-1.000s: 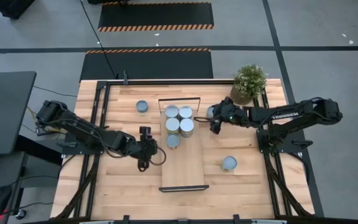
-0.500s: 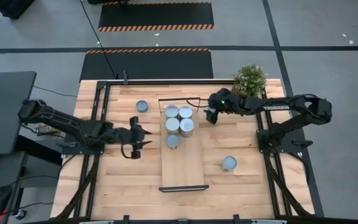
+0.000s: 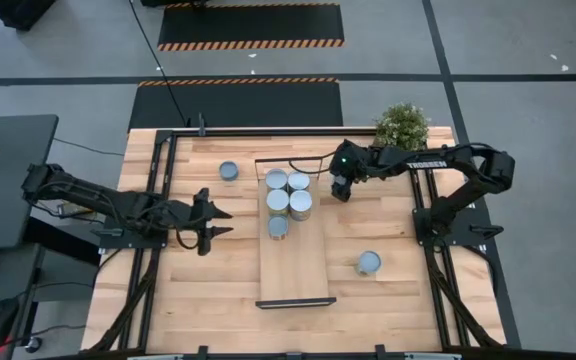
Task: Pick and place cans onto a shelf
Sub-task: Put the canned green peas on the shelf
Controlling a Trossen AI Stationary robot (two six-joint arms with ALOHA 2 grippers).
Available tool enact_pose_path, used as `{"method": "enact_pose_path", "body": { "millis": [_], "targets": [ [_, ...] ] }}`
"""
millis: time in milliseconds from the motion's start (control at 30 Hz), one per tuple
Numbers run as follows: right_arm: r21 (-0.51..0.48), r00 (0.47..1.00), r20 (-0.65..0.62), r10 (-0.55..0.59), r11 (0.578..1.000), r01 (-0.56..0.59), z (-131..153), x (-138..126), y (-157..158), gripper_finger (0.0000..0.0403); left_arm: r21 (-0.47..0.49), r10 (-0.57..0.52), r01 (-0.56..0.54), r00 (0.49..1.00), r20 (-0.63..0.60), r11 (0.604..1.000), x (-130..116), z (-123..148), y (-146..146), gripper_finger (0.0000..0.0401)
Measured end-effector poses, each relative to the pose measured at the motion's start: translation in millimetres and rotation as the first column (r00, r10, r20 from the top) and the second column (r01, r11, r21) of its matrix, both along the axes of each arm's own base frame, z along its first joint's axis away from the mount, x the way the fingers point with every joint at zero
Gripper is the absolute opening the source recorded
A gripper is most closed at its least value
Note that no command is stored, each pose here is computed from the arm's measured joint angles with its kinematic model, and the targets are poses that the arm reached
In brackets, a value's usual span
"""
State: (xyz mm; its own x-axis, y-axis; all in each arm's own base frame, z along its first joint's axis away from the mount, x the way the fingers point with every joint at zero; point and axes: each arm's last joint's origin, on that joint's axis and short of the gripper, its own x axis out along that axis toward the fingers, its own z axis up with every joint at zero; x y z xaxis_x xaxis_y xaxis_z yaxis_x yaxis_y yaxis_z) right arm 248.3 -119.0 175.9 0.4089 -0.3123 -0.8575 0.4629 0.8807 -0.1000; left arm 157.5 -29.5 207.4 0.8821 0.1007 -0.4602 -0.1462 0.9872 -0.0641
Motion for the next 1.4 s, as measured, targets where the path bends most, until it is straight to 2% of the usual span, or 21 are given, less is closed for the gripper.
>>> {"method": "enact_pose_path", "body": {
  "millis": [200,433,700,900,1167,1400],
  "targets": [
    [0.025,0.999,-0.031,-0.026,0.999,0.026,-2,-4,-1,0.0363,-0.034,0.014,-0.014,1.000,0.009,0.999,0,-3,0,0.0172],
    [0.044,0.997,-0.068,-0.021,0.999,0.024,-22,-3,-2,0.0346,-0.112,0.015,-0.014,1.000,0.012,0.994,0,-3,-2,0.0172],
    [0.045,0.997,-0.072,-0.018,0.999,0.021,-32,-5,0,0.0334,-0.106,0.022,-0.021,1.000,0.010,0.994,0,-3,-1,0.0172],
    [0.044,0.997,-0.069,-0.019,0.999,0.022,-31,-5,0,0.0294,-0.104,0.029,-0.027,1.000,0.011,0.994,0,-3,-1,0.0172],
    [0.026,0.997,-0.080,-0.020,0.999,0.022,-29,-4,7,0.0293,-0.104,0.029,-0.028,1.000,0.011,0.994,0,-3,-1,0.0172],
    [-0.038,0.999,-0.035,0.007,0.999,-0.008,-6,-4,32,0.0292,-0.104,0.030,-0.029,0.999,0.011,0.994,0,-3,-1,0.0172]
  ]
}}
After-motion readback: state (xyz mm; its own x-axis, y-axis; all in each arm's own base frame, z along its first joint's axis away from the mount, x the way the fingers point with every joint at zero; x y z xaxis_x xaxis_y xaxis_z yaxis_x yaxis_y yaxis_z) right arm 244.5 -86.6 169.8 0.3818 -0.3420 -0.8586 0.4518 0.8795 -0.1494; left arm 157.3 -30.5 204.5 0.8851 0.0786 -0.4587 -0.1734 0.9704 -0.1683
